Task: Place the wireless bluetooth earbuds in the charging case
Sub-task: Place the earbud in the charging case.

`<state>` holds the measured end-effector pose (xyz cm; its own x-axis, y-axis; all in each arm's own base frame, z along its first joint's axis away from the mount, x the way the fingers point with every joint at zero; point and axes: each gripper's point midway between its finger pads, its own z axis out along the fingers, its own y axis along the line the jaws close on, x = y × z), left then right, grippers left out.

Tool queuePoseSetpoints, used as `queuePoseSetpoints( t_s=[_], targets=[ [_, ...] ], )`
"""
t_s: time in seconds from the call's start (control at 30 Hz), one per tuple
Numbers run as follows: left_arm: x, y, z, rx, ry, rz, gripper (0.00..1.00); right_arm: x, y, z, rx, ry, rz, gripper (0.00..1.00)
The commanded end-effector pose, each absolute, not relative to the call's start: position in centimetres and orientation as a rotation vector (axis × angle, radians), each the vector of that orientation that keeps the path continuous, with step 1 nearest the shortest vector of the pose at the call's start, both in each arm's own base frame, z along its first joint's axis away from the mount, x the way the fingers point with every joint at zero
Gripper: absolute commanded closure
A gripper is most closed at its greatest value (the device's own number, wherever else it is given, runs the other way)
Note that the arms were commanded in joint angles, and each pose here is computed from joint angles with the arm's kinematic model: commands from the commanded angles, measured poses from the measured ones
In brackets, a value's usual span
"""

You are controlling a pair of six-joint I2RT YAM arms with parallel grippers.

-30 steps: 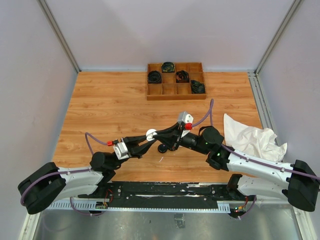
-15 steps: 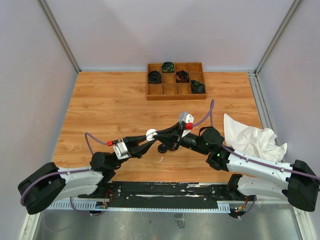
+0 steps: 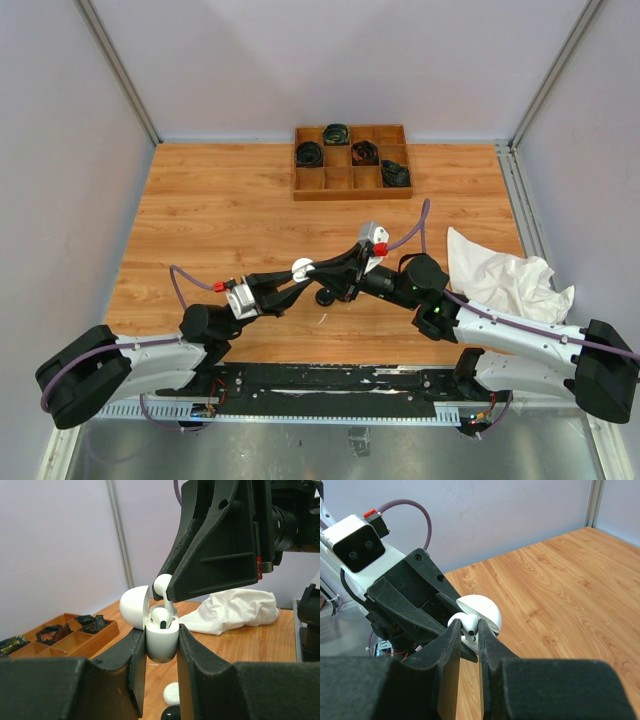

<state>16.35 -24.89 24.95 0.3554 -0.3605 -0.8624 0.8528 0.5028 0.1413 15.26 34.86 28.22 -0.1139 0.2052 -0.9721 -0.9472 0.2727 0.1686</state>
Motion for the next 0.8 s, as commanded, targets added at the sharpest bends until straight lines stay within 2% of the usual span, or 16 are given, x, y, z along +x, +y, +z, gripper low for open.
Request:
queuePoseSetpoints(
  t_s=[0.0,0.37,0.6,0.77],
  targets=[
    [15.3,-23.2,22.2,0.657,0.918,-0.847,1.0,14.8,34.9,27.3,-0.807,1.311,1.201,0.88],
    [15.2,-23.2,22.2,0.662,0.913,-0.853,1.0,16.3,34.4,25.8,-0.794,1.357,1.14,0.8],
    [15.2,-23.4,22.0,0.671,0.918,-0.857,1.0,17.0,33.6,26.2,-0.778,1.361,1.107,0.61],
    [15.3,-23.6,21.7,0.681,0.933,-0.856,1.0,17.8,32.1,27.0,-0.783,1.382,1.049,0.52]
  ],
)
